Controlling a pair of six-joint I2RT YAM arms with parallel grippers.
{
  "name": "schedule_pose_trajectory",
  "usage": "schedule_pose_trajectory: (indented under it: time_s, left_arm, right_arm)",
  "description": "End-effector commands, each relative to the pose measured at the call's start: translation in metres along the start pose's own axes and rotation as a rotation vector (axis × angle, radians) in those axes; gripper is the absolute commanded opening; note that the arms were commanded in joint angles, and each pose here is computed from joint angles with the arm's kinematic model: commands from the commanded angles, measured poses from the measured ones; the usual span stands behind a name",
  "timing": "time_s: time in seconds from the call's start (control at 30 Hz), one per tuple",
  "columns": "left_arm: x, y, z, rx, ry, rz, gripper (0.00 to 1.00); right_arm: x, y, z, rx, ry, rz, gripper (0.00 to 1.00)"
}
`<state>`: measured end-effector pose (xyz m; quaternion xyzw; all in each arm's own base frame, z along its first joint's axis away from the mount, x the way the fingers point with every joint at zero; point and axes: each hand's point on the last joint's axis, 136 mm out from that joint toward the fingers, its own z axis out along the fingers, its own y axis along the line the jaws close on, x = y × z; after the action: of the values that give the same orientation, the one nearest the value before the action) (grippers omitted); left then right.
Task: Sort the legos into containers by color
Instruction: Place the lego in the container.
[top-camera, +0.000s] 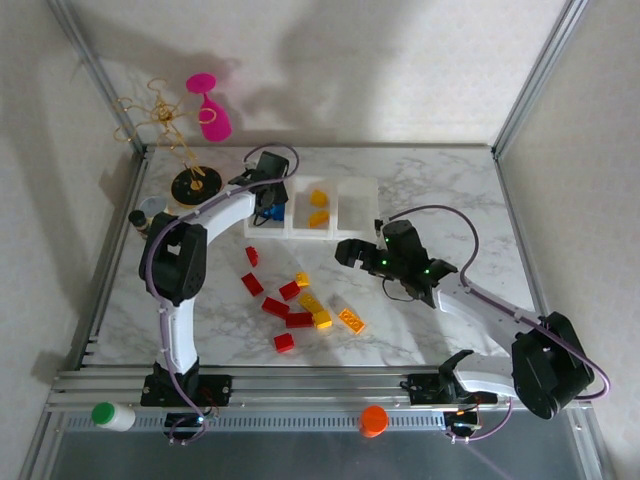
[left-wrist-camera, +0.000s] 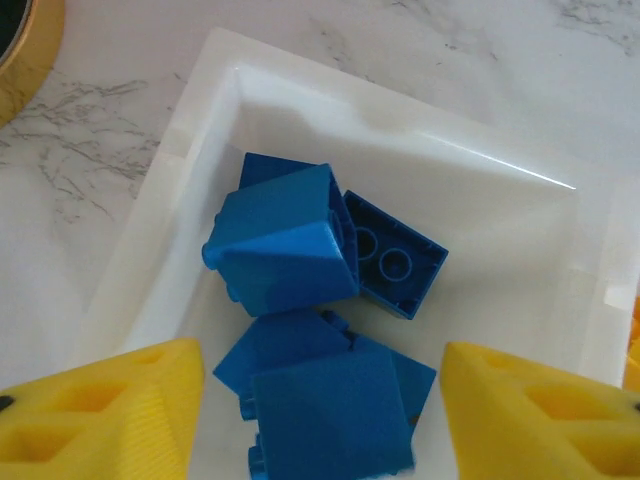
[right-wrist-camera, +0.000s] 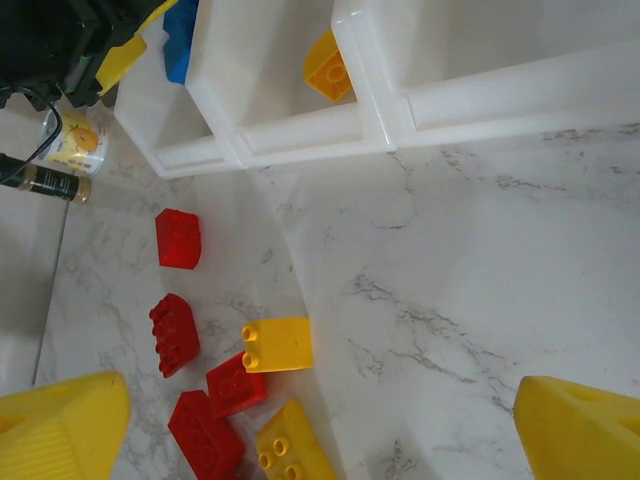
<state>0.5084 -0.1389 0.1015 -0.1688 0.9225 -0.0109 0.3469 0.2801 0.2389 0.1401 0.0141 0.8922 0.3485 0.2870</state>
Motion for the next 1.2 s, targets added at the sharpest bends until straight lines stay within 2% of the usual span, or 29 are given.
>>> schedule_pose_trajectory:
  time_s: [0.0, 0.23, 0.37, 0.6, 0.8, 0.93, 1.17]
  left_arm:
    - [-0.016, -0.005, -0.015, 0.017, -0.020, 0.010, 0.68]
    - [-0.027, -0.006, -0.063, 0.072, -0.076, 0.001, 0.70]
    - [-0.013, -0.006, -0.094, 0.149, -0.082, -0.012, 0.72]
    - [0.042, -0.008, -0.148, 0.305, -0.050, 0.034, 0.82]
    - [0.089, 0.011, -0.170, 0.360, 0.023, 0.029, 0.90]
    - [0.126, 0.024, -0.182, 0.410, 0.086, 0.033, 0.99]
    - [0.171, 0.057, -0.189, 0.395, 0.170, 0.010, 1.00]
  right_arm:
    - [-0.011, 0.005, 0.004, 0.021, -0.017, -0.047, 0.99]
    - [-0.004, -0.008, 0.011, 0.123, 0.057, -0.093, 0.99]
    - [0.013, -0.017, 0.015, 0.220, 0.121, -0.148, 0.99]
    - [0.062, -0.015, 0.014, 0.321, 0.239, -0.238, 0.96]
    - [0.092, -0.005, 0.009, 0.363, 0.286, -0.316, 0.92]
    - [0.111, 0.001, 0.008, 0.396, 0.306, -0.377, 0.91]
    - [0.149, 0.016, 0.021, 0.375, 0.365, -0.443, 0.89]
